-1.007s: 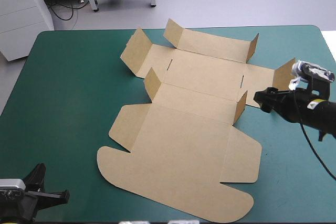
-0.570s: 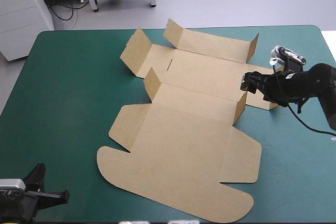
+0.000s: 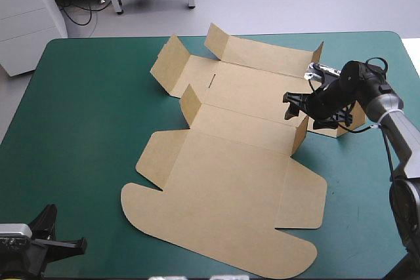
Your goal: Fold the box
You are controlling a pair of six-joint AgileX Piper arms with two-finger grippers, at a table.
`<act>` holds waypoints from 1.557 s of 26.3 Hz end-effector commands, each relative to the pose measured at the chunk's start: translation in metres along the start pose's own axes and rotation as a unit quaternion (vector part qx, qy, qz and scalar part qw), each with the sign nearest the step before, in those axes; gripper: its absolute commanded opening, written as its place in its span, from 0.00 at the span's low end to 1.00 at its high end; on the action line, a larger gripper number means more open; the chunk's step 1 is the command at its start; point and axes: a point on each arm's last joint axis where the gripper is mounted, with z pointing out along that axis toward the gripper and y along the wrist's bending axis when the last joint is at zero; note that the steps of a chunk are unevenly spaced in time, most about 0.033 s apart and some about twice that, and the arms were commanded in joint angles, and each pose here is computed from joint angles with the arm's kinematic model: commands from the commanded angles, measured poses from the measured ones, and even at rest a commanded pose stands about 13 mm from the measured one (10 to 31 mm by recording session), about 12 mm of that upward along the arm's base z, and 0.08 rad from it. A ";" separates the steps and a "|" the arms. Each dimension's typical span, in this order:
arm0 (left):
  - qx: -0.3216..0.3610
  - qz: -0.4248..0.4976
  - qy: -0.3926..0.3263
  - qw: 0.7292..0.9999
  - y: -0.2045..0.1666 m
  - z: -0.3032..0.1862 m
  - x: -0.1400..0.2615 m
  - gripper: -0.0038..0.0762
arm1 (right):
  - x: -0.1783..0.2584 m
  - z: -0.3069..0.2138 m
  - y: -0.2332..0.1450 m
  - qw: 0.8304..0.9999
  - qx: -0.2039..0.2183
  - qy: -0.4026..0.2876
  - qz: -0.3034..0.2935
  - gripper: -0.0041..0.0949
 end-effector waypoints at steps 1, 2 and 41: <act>0.006 -0.006 -0.056 0.998 0.000 -0.007 -0.011 0.01 | -0.004 -0.021 0.007 0.999 -0.007 -0.032 -0.008 0.76; 0.006 -0.006 -0.056 0.998 0.000 -0.007 -0.011 0.01 | -0.003 -0.021 0.007 1.000 -0.006 -0.026 -0.008 0.76; 0.008 -0.004 -0.056 0.998 -0.001 -0.007 -0.011 0.01 | -0.035 -0.069 0.056 0.926 -0.040 -0.057 -0.372 0.02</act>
